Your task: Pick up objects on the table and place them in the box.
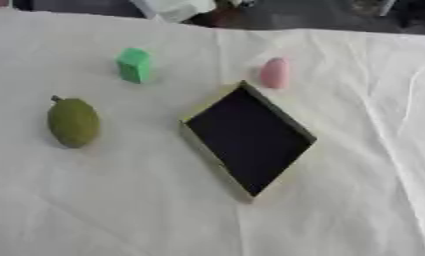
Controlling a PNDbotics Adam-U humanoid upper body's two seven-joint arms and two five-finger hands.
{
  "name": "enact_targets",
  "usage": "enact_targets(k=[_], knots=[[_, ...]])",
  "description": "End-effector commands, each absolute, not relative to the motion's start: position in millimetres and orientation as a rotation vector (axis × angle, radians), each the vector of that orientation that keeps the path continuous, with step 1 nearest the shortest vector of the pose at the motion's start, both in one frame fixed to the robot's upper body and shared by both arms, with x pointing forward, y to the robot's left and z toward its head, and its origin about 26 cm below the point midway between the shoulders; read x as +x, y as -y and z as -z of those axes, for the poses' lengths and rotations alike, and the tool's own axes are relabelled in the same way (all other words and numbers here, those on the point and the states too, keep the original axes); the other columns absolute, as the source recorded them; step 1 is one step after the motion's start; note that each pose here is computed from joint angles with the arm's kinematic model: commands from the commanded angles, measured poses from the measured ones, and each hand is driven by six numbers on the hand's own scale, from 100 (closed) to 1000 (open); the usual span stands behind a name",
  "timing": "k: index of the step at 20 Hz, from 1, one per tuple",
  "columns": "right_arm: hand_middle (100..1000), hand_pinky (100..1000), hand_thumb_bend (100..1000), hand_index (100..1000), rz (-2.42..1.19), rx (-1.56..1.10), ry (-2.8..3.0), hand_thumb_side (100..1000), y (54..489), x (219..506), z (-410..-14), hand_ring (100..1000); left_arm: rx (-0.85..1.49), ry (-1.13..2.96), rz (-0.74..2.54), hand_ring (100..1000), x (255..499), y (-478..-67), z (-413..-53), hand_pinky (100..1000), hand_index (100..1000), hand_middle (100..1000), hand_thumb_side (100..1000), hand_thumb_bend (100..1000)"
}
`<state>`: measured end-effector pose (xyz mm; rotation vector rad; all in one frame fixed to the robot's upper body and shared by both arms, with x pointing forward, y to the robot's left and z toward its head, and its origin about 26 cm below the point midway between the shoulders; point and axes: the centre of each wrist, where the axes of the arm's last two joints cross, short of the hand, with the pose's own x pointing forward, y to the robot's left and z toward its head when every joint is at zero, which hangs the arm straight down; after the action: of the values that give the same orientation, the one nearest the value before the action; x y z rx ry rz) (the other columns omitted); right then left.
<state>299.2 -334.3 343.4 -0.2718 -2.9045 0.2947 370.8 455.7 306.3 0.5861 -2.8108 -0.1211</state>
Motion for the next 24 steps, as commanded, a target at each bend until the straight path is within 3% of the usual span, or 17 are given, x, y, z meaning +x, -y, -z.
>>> enact_targets(k=[1,4,7,8,9,11,12,15,17,21,22,24], knots=[[667,894,100,771,-0.34,-0.266,2.916,578,334,295,-353,770,0.621,2.868,0.232,877,366,-457,-332,817,934,877,672,100],[661,897,100,768,-0.37,-0.248,2.895,571,332,296,-352,766,0.606,2.89,0.319,870,373,-448,-340,813,936,871,667,100],[657,899,100,766,-0.403,-0.229,2.873,568,331,297,-351,764,0.595,2.897,0.436,853,382,-435,-350,805,937,854,547,100],[656,900,100,766,-0.411,-0.224,2.865,567,331,297,-351,763,0.595,2.894,0.493,851,386,-429,-353,806,939,851,435,100],[656,900,100,765,-0.418,-0.22,2.859,566,331,297,-350,763,0.599,2.887,0.556,850,390,-423,-357,807,939,850,415,100],[654,901,100,767,-0.426,-0.213,2.848,566,331,298,-349,762,0.608,2.868,0.713,849,400,-408,-366,814,942,846,218,100],[654,901,100,767,-0.428,-0.209,2.843,566,331,298,-348,762,0.612,2.851,0.795,851,405,-400,-369,817,944,846,191,100],[653,902,100,768,-0.435,-0.197,2.833,566,330,298,-346,761,0.622,2.778,1.043,851,423,-377,-376,823,944,847,200,100],[653,902,100,768,-0.44,-0.187,2.829,566,329,298,-346,761,0.627,2.726,1.175,855,433,-364,-380,829,938,851,126,100],[654,904,100,770,-0.454,-0.167,2.821,565,327,298,-345,762,0.644,2.594,1.424,857,453,-340,-382,839,934,855,226,100],[654,904,100,770,-0.457,-0.162,2.82,565,327,298,-345,762,0.636,2.568,1.476,861,458,-334,-380,842,936,860,304,100],[654,905,100,770,-0.46,-0.153,2.817,565,326,298,-345,762,0.638,2.496,1.572,869,466,-324,-379,851,939,868,284,100]])
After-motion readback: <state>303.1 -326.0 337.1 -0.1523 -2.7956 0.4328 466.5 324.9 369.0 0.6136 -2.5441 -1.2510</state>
